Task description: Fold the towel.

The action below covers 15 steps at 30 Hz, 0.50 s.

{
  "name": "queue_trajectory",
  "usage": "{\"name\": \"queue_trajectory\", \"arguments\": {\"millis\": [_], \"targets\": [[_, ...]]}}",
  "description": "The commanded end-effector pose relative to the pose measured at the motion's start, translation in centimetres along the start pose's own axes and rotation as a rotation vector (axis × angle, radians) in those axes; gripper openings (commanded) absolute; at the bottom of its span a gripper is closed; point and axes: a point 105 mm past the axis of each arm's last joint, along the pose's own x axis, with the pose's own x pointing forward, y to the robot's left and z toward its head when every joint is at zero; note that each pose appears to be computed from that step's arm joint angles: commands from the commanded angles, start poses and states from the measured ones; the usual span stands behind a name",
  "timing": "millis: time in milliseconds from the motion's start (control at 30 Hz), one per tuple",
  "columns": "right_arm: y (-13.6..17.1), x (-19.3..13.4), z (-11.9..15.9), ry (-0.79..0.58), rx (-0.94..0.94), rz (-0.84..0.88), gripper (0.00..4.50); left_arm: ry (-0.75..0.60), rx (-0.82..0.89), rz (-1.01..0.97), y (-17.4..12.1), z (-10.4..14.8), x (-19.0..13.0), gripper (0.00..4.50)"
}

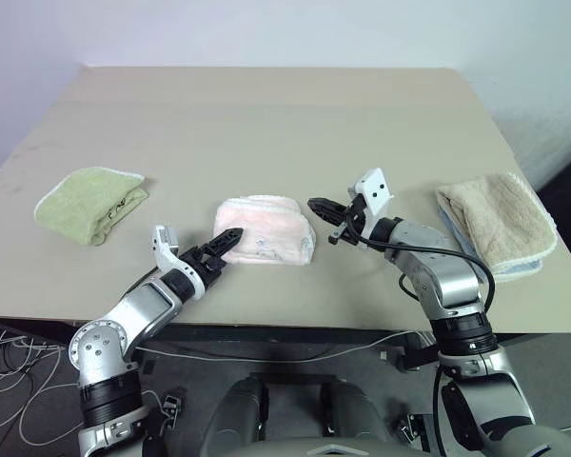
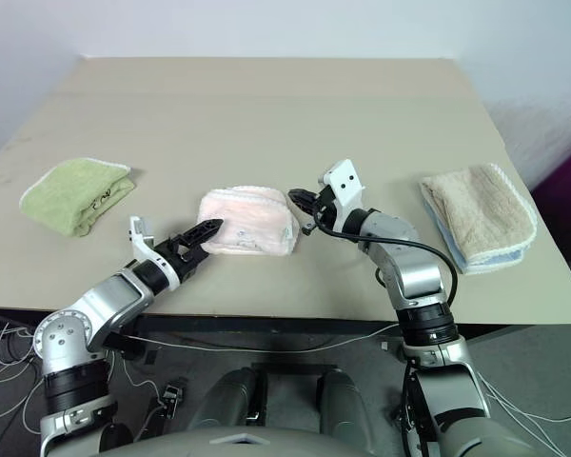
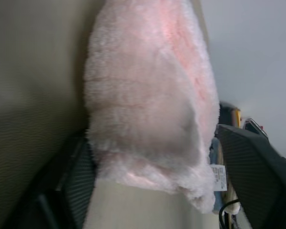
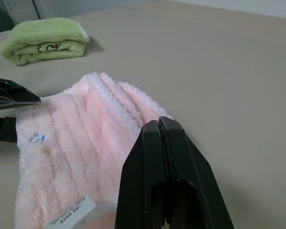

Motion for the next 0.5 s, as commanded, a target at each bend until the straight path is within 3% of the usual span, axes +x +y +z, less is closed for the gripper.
{"name": "queue_trajectory", "arguments": {"millis": [33,267,500], "targets": [[0.25,-0.20,1.56,-0.049,-0.031,0.003,0.00,0.042,-0.015,-0.029,-0.45,-1.16,0.66,2.51],[0.18,-0.23,1.85,-0.055,-0.037,-0.001,0.00,0.031,-0.016,-0.033,-0.37,-0.96,0.58,0.19],[-0.20,-0.50,2.10,-0.058,-0.050,-0.017,0.00,-0.004,-0.031,-0.032,-0.31,-0.53,0.41,0.04]]}}
